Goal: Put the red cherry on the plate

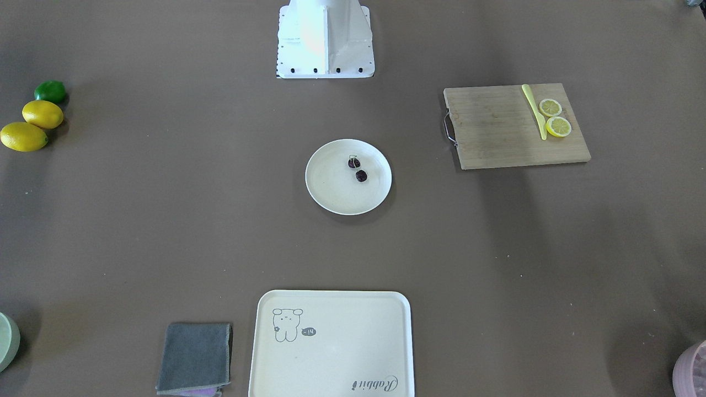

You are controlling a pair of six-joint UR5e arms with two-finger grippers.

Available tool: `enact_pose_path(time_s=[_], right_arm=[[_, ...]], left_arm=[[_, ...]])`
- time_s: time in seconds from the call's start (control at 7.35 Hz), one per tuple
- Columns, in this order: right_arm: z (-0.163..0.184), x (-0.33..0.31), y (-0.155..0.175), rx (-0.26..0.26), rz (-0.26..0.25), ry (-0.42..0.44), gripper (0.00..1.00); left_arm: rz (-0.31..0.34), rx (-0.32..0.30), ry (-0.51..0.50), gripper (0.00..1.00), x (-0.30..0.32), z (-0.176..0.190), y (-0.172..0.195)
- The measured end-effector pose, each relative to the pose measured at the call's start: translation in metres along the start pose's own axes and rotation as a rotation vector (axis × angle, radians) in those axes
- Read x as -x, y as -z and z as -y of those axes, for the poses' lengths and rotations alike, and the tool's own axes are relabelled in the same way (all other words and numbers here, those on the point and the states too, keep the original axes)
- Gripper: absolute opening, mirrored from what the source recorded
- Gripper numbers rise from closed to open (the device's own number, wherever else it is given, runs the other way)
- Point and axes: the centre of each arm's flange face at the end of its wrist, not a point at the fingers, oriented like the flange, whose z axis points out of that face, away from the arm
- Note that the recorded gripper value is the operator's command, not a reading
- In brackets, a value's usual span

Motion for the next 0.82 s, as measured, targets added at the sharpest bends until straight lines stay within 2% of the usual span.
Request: enact_pose_path(time_s=[0.82], right_arm=[[0.0032,0.0041,-0.0018,0.003,0.011,0.008,1.00]], left_arm=[[-0.006,-0.010,-0.008,0.98,-0.0040,0.0013,0.0044]])
